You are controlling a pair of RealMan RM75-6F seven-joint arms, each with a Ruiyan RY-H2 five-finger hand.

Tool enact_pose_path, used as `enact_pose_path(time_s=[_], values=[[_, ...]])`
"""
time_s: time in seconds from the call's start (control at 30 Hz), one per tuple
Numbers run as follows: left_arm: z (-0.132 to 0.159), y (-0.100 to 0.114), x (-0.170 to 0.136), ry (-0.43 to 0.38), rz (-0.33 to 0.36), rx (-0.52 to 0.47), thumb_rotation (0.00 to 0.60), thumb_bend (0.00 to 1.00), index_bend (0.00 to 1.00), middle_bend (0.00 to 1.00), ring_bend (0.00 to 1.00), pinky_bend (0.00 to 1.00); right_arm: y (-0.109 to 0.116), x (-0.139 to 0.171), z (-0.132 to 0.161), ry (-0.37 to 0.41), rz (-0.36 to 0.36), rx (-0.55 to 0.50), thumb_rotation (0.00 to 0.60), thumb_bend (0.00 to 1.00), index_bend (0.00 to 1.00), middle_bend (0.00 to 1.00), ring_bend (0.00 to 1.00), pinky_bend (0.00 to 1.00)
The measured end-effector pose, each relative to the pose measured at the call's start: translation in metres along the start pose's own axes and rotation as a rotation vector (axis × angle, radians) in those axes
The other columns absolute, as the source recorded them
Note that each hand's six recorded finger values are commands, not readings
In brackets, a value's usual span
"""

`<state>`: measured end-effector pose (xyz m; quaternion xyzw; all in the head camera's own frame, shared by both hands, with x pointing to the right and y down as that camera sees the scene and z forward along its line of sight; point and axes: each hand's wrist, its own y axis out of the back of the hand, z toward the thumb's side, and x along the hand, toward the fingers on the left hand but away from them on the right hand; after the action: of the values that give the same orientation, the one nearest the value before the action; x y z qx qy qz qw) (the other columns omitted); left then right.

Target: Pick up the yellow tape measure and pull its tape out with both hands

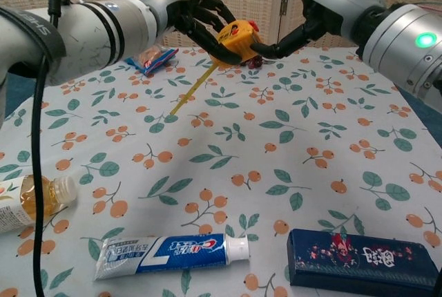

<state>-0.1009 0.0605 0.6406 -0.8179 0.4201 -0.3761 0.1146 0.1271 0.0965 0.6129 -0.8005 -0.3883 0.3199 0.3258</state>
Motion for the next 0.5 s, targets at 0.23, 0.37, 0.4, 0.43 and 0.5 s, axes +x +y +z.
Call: enact_pose_path(time_s=[0.23, 0.37, 0.4, 0.43, 0.5], values=[[-0.0001, 0.0010, -0.0009, 0.001, 0.004, 0.004, 0.600, 0.40, 0.65, 0.64, 0.55, 0.10, -0.0007, -0.0027, -0.0009, -0.006, -0.006, 0.010, 0.600, 0.36, 0.01, 0.02, 0.07, 0.00], [-0.0011, 0.0008, -0.0009, 0.001, 0.004, 0.012, 0.600, 0.40, 0.65, 0.64, 0.55, 0.10, -0.0002, -0.0046, -0.0023, -0.012, -0.014, 0.017, 0.600, 0.36, 0.01, 0.03, 0.08, 0.00], [-0.0011, 0.0009, -0.0009, 0.001, 0.005, 0.014, 0.600, 0.40, 0.65, 0.64, 0.55, 0.10, 0.0000, -0.0049, -0.0023, -0.012, -0.016, 0.018, 0.600, 0.36, 0.01, 0.03, 0.08, 0.00], [-0.0012, 0.0010, -0.0010, 0.000, 0.007, 0.017, 0.600, 0.40, 0.65, 0.64, 0.55, 0.10, 0.0003, -0.0052, -0.0023, -0.013, -0.018, 0.018, 0.600, 0.36, 0.02, 0.03, 0.08, 0.00], [-0.0015, 0.0009, -0.0010, -0.002, 0.011, 0.023, 0.600, 0.40, 0.65, 0.64, 0.55, 0.10, 0.0010, -0.0059, -0.0030, -0.015, -0.023, 0.020, 0.600, 0.36, 0.03, 0.04, 0.09, 0.00]])
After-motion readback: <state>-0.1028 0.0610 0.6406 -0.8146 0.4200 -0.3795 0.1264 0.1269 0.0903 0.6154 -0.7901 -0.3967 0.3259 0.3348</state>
